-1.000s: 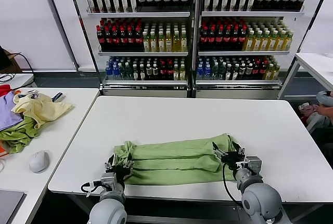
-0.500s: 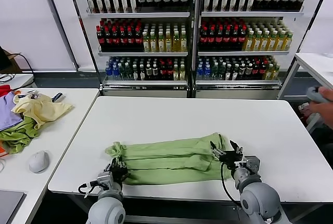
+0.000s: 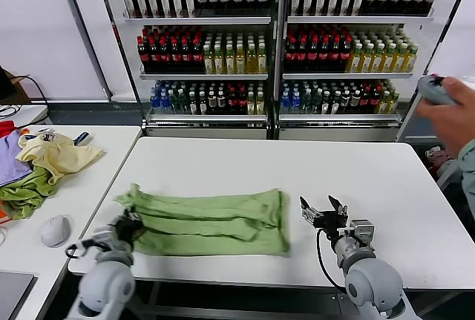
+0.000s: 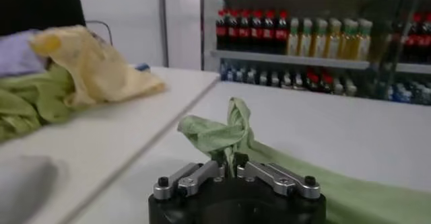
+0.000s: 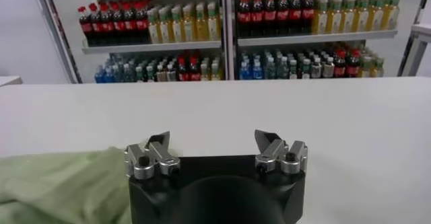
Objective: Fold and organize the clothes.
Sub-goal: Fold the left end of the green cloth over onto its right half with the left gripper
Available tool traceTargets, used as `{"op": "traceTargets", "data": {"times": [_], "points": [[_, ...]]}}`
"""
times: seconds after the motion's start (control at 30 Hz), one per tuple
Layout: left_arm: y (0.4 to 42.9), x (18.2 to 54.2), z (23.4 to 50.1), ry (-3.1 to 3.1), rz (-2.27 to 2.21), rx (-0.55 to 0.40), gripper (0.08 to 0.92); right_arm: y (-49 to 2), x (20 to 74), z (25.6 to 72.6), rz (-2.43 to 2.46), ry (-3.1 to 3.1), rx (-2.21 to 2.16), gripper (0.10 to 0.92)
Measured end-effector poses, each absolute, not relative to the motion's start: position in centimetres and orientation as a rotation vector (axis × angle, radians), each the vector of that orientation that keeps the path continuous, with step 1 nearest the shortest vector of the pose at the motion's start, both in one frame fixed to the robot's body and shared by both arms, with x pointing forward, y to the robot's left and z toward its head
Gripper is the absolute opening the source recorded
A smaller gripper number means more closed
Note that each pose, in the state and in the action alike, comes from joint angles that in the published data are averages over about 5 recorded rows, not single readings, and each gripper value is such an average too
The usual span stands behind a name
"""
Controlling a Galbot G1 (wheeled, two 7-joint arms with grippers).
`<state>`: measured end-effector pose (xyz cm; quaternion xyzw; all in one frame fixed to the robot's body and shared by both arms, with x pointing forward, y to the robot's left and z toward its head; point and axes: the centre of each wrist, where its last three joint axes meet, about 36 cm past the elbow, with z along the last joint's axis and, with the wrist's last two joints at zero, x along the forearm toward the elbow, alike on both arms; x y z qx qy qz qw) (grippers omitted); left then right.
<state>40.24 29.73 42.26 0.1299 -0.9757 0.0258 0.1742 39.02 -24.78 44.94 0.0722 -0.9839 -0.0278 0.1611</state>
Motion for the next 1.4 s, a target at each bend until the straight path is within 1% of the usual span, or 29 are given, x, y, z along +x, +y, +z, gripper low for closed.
{"op": "traceTargets", "data": {"times": [0.1,0.2,0.27,0.37,0.5,0.6,0.73,0.87,1.03,1.17,1.4], "points": [[31.1,40.2,44.0,-2.793,0.105,0.374,0.125,-24.6,39.0,45.0,-0.078,-2.811,0.213,0.823],[31.1,39.7,45.8,-2.820,0.188,0.329,0.125,-24.6,38.9,45.0,-0.074,-2.811,0.216,0.823],[30.5,39.2,46.9,-2.835,0.266,0.275,0.125,-24.6,38.8,45.0,-0.071,-2.812,0.217,0.823],[29.0,38.3,48.3,-2.845,0.405,0.170,0.125,-24.7,38.6,45.1,-0.066,-2.813,0.216,0.823],[26.4,37.4,49.6,-2.823,0.595,0.021,0.125,-24.9,38.4,45.1,-0.060,-2.815,0.213,0.823],[24.5,37.2,49.9,-2.787,0.714,-0.075,0.125,-24.9,38.3,45.0,-0.058,-2.816,0.212,0.823],[21.8,37.5,49.9,-2.725,0.836,-0.177,0.125,-24.8,38.4,44.9,-0.061,-2.818,0.212,0.823],[19.3,38.2,49.2,-2.656,0.914,-0.253,0.125,-24.6,38.5,44.8,-0.066,-2.817,0.213,0.823],[16.3,39.3,48.1,-2.580,0.952,-0.324,0.129,-24.5,38.7,44.6,-0.073,-2.817,0.211,0.823],[14.3,40.1,47.3,-2.539,0.942,-0.372,0.190,-24.5,38.8,44.5,-0.076,-2.818,0.206,0.823],[11.5,41.6,46.2,-2.528,0.890,-0.438,0.394,-24.5,38.9,44.1,-0.078,-2.815,0.196,0.823]]}}
